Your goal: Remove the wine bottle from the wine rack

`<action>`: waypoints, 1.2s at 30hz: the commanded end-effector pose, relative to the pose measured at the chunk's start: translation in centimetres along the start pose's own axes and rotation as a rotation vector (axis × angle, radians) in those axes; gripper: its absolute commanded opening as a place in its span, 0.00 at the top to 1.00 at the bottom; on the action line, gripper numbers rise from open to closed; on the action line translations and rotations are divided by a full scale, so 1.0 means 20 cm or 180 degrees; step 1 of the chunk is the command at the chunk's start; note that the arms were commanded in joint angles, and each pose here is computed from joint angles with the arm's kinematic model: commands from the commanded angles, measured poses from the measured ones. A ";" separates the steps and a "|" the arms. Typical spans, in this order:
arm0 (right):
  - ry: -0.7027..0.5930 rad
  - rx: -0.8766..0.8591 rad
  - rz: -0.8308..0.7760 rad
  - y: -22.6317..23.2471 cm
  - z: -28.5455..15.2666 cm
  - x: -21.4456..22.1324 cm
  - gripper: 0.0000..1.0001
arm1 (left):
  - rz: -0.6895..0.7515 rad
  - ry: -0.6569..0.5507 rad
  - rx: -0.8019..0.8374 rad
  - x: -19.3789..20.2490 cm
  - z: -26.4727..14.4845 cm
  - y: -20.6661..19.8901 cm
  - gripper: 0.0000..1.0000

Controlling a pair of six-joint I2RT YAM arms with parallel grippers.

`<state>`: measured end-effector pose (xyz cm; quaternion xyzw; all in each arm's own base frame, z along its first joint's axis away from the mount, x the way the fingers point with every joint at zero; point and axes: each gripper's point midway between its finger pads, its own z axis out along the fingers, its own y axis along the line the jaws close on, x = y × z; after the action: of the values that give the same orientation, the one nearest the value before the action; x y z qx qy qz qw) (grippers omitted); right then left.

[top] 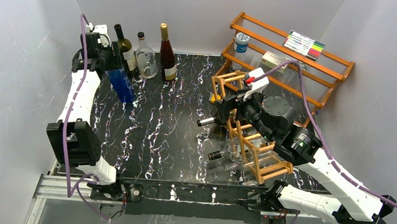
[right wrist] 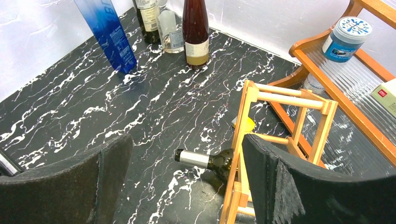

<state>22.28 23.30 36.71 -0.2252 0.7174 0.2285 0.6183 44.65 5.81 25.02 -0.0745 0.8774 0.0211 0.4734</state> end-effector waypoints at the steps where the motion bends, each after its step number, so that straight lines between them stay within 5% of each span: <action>1: -0.0172 -0.0020 -0.0029 0.00 -0.02 -0.09 0.02 | 0.0189 -0.0662 0.0165 -0.33 -0.03 -0.03 1.00; 22: -0.0024 -0.0165 -0.0085 0.06 0.08 -0.04 0.02 | 0.0539 -0.0577 0.0261 -0.34 0.17 -0.01 0.97; 29: -0.0022 -0.0187 -0.0056 0.08 0.09 -0.04 0.02 | 0.0439 -0.0512 0.0133 -0.31 0.17 0.02 0.34; 34: 0.0013 -0.0184 -0.0089 0.07 0.08 -0.04 0.02 | 0.0396 -0.0582 0.0022 -0.35 0.09 0.05 0.02; 36: 0.0024 -0.0162 -0.0112 0.06 0.08 -0.04 0.02 | 0.0385 -0.0631 0.0089 -0.37 0.05 0.02 0.02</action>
<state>22.82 25.56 34.10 -0.2642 0.7334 0.2231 0.5853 50.32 6.97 25.23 -0.0086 0.8618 0.0356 0.5060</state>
